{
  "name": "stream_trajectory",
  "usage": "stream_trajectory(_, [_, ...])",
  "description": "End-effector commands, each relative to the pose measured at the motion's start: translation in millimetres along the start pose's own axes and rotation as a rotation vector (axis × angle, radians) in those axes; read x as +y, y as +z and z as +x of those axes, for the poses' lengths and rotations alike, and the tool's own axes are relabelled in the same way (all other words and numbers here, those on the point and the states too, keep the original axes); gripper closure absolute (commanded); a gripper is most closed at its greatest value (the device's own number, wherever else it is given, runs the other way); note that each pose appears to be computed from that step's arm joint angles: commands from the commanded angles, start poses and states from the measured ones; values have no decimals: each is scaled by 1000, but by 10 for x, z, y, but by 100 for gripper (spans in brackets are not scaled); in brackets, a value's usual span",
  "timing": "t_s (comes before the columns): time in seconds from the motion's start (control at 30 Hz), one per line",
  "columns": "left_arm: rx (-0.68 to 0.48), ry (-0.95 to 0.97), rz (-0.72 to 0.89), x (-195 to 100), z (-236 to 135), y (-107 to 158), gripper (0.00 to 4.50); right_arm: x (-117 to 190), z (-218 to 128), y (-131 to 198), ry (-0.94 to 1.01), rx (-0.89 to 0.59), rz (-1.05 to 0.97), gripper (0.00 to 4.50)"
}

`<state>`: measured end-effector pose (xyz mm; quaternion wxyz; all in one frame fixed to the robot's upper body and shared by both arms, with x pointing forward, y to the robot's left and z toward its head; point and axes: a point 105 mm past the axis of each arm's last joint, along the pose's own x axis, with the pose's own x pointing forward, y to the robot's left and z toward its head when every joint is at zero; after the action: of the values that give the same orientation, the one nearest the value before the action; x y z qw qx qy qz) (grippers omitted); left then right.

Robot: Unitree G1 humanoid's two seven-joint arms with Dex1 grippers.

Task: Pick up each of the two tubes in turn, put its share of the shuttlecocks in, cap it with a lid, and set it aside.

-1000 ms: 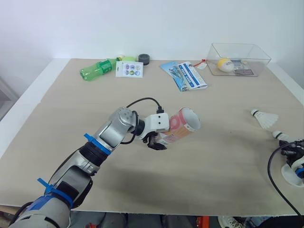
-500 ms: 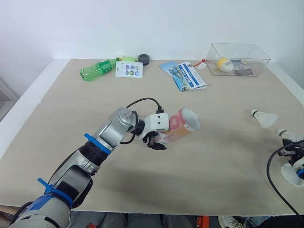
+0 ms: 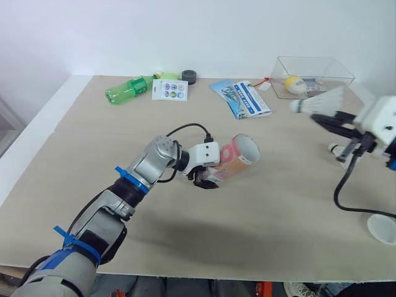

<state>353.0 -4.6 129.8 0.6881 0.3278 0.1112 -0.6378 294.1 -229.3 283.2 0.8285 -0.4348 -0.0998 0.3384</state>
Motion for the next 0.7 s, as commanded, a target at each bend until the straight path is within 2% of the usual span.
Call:
stream_trajectory(0.03, [23, 25, -16, 59, -33, -66, 81, 184, 193, 425, 258, -108, -150, 446])
stream_trajectory(0.2, [20, 35, -27, 88, -48, -62, 81, 287, 313, 516, 390, -151, -219, 446])
stream_trajectory(0.47, [1, 42, -23, 82, -42, 22, 81, 434, 495, 367, 504, -154, -282, 446])
stream_trajectory(0.7, [-1, 49, -26, 84, -49, 32, 81, 387, 521, 330, 524, -156, -316, 446])
